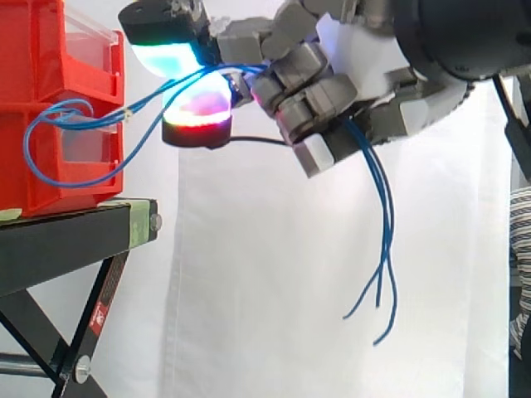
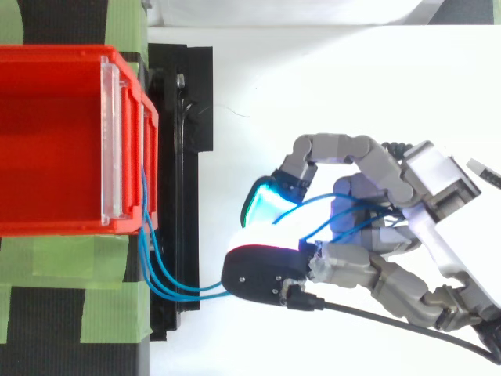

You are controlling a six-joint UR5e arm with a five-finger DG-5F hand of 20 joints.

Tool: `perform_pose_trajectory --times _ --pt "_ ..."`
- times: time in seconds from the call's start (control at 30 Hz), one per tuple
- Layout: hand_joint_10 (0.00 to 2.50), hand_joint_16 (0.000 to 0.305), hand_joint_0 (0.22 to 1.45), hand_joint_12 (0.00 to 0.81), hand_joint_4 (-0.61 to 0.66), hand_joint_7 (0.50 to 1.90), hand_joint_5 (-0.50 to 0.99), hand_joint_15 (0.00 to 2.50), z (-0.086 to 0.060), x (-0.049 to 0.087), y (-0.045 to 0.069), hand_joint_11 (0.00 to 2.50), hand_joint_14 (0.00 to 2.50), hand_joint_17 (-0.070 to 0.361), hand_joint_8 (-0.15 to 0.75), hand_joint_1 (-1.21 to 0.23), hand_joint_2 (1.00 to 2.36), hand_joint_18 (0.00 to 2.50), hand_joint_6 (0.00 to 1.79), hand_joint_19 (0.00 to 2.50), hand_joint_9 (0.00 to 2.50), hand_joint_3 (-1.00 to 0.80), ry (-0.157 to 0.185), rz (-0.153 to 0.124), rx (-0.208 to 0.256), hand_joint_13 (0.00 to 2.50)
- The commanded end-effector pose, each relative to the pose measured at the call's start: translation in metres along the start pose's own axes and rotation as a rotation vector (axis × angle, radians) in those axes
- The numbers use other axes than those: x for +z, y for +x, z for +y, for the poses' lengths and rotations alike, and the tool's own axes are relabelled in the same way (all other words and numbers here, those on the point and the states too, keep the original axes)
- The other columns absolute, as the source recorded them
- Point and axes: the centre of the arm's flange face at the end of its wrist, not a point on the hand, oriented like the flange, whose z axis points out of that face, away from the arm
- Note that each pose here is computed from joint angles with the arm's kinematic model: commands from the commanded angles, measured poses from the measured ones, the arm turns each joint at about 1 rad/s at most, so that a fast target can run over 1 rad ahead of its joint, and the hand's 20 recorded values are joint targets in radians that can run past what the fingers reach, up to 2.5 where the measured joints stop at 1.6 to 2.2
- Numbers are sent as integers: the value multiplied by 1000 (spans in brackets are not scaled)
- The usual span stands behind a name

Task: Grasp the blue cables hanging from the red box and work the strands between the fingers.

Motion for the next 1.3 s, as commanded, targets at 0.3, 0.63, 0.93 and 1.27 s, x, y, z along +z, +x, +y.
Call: perform_pose_trajectory --times 0.3,0.63,0.93,1.27 --pt "2500 46 908 419 241 1210 157 1644 44 4 -24 2500 2500 104 384 -604 1015 1462 965 1184 987 -628 -38 8 95 1081" --pt "2500 46 908 419 242 1222 158 1644 69 2 -18 2500 2500 104 384 -604 1015 1462 960 1184 987 -630 -66 -18 423 1081" --pt "2500 46 908 419 241 1221 157 1644 68 -9 -15 2500 2500 104 384 -603 1015 1462 962 1184 987 -629 -34 -52 627 1081" --pt "2500 46 908 419 242 1222 158 1644 50 -32 -3 2500 2500 104 384 -604 1015 1462 961 1184 987 -628 -30 -6 698 1081"
